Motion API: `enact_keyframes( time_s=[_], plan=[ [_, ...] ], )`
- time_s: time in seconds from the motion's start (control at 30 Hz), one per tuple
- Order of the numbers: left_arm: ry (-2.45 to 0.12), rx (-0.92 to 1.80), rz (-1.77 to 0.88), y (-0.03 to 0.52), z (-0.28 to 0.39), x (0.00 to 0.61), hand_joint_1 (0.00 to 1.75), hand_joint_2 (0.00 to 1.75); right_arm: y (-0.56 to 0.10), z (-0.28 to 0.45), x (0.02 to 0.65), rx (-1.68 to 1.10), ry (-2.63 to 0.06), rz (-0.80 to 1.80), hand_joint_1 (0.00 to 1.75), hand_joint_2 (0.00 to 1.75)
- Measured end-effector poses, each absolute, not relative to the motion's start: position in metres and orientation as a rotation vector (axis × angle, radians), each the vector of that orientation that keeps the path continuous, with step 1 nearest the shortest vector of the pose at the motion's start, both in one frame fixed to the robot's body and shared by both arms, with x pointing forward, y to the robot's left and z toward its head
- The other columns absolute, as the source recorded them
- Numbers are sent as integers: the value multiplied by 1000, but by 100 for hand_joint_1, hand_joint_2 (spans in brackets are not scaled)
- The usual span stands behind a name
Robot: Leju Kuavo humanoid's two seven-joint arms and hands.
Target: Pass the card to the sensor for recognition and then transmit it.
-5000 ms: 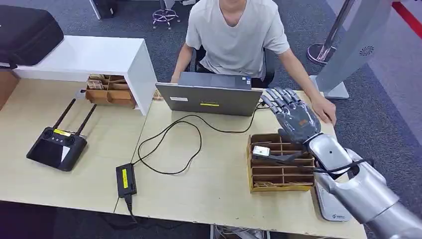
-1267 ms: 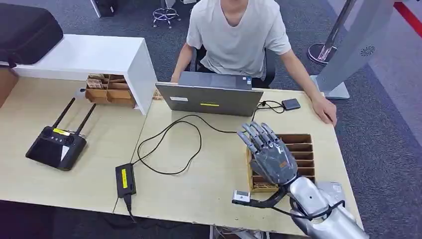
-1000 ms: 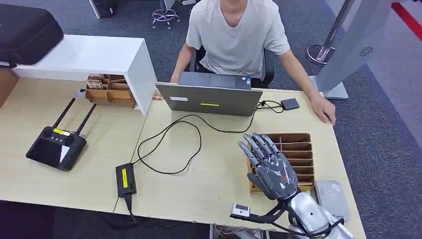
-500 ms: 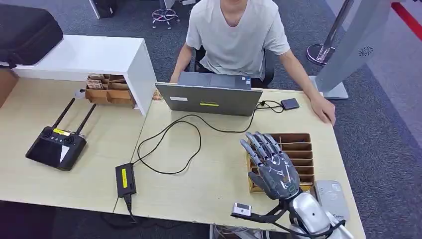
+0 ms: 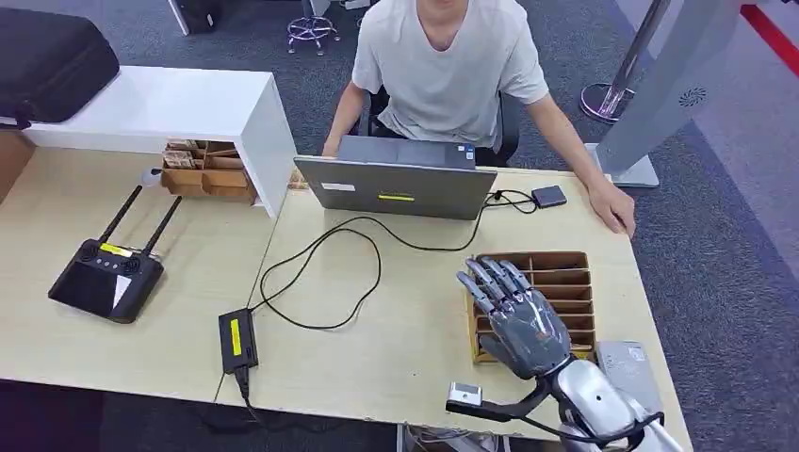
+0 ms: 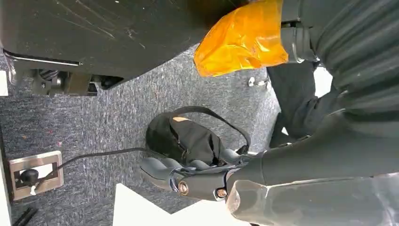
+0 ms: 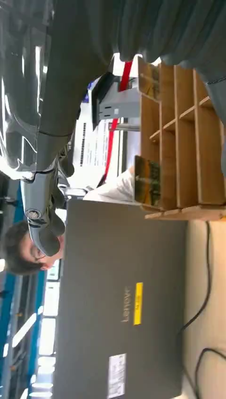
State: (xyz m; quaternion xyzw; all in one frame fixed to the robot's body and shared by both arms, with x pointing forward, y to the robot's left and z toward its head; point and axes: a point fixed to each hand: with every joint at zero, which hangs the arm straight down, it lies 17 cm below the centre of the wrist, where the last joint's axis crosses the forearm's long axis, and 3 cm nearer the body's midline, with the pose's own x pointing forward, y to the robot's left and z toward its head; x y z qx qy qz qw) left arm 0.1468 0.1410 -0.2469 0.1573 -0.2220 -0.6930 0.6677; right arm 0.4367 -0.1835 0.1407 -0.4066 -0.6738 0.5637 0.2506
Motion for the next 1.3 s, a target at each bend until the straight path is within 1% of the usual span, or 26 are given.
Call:
enact_keyframes(
  time_s=[0.17, 0.67, 1.3],
  plan=[
    [-497, 352, -1550, 142, -247, 146, 0, 175, -190, 129, 438, -1078, -1779, 1567, 0, 175],
    [-487, 354, -1535, 142, -247, 146, 0, 175, -193, 124, 447, -1061, -1737, 1601, 0, 175],
    [-479, 353, -1517, 143, -247, 145, 0, 175, -189, 134, 459, -1091, -1757, 1593, 0, 175]
  ],
)
